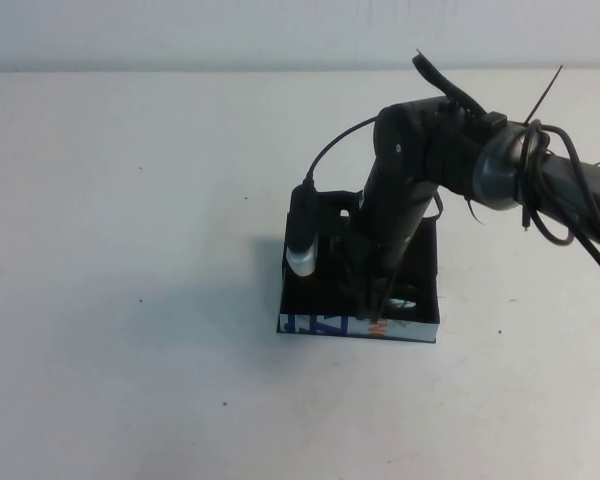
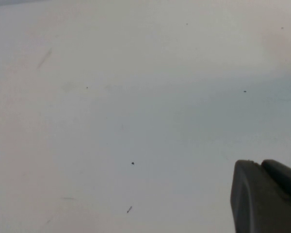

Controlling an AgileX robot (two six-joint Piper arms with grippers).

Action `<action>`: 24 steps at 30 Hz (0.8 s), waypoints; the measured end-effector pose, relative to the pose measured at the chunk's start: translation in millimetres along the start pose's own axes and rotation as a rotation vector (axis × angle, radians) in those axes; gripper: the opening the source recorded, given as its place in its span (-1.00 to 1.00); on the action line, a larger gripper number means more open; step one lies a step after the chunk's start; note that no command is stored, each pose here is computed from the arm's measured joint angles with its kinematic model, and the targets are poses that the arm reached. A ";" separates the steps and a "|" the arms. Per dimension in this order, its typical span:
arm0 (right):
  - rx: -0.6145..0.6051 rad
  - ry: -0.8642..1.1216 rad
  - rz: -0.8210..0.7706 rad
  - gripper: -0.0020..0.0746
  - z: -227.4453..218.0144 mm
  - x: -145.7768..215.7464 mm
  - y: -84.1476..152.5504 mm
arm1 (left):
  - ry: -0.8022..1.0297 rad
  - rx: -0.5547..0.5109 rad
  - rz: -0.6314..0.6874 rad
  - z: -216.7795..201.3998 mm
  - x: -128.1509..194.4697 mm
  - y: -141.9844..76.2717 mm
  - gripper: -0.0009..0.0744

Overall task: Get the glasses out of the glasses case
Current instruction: Pick up the glasses from the glasses case, then place the glasses on the table

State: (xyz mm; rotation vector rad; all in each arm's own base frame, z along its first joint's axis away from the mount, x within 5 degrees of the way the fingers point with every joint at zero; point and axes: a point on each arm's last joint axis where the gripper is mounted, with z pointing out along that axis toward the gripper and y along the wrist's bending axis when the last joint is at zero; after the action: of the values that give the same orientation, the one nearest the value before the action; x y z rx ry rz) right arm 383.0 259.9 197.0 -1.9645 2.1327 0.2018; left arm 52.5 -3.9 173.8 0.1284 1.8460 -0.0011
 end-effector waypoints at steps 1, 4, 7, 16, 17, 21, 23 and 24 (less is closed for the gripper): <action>0.004 -0.003 -0.001 -0.69 -2.4 -0.4 0.2 | 0.000 0.000 0.000 0.0 0.0 0.0 -0.99; 0.028 -0.022 -0.007 -0.81 -18.4 -3.0 1.6 | 0.000 0.000 0.000 0.0 0.0 0.0 -0.99; 0.055 -0.046 0.035 -0.81 -49.9 -3.4 1.9 | 0.000 0.000 0.000 0.0 0.0 0.0 -0.99; 0.166 -0.197 0.784 -0.81 -170.9 54.5 10.2 | 0.000 0.000 0.000 0.0 0.0 0.0 -0.99; 0.160 -0.194 0.874 -0.81 -174.8 67.9 14.5 | 0.000 0.000 0.000 0.0 0.0 0.0 -0.99; 0.140 -0.151 1.135 -0.81 -170.8 118.7 36.7 | 0.000 0.000 0.000 0.0 0.0 0.0 -0.99; 0.148 -0.172 1.246 -0.81 -162.6 140.1 51.3 | 0.000 0.000 0.000 0.0 0.0 0.0 -0.99; 0.149 -0.179 1.292 -0.81 -156.9 148.6 58.9 | 0.000 0.000 0.000 0.0 0.0 0.0 -0.99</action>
State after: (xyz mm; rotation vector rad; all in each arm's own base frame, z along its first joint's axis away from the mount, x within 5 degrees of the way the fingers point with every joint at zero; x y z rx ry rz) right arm 301.5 81.7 305.6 -0.2298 2.7889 0.3730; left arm 52.5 -3.9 173.8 0.1284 1.8460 -0.0011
